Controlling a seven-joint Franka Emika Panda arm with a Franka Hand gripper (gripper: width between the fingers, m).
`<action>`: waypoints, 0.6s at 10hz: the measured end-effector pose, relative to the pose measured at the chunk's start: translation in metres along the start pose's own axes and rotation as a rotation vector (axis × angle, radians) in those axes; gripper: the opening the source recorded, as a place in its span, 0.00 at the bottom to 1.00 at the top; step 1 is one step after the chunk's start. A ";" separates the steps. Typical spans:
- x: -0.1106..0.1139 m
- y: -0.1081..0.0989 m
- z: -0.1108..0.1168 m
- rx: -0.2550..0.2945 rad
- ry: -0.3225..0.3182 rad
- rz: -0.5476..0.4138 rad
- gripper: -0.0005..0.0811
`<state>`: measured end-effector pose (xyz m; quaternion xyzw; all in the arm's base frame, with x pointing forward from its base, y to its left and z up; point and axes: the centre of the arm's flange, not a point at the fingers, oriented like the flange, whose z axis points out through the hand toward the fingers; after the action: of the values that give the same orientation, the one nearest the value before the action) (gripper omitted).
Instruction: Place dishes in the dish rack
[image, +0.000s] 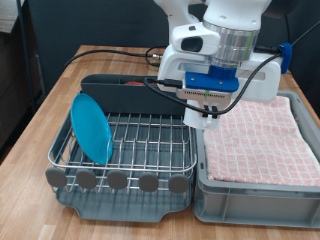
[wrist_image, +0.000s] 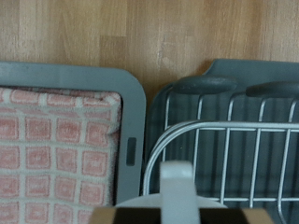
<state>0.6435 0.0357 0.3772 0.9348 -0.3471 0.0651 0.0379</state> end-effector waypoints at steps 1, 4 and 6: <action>0.010 0.002 0.002 0.003 -0.009 -0.016 0.09; 0.039 -0.002 0.011 0.011 -0.041 -0.048 0.09; 0.050 -0.009 0.020 0.023 -0.042 -0.050 0.09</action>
<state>0.6889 0.0081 0.3649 0.9446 -0.3238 0.0485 0.0214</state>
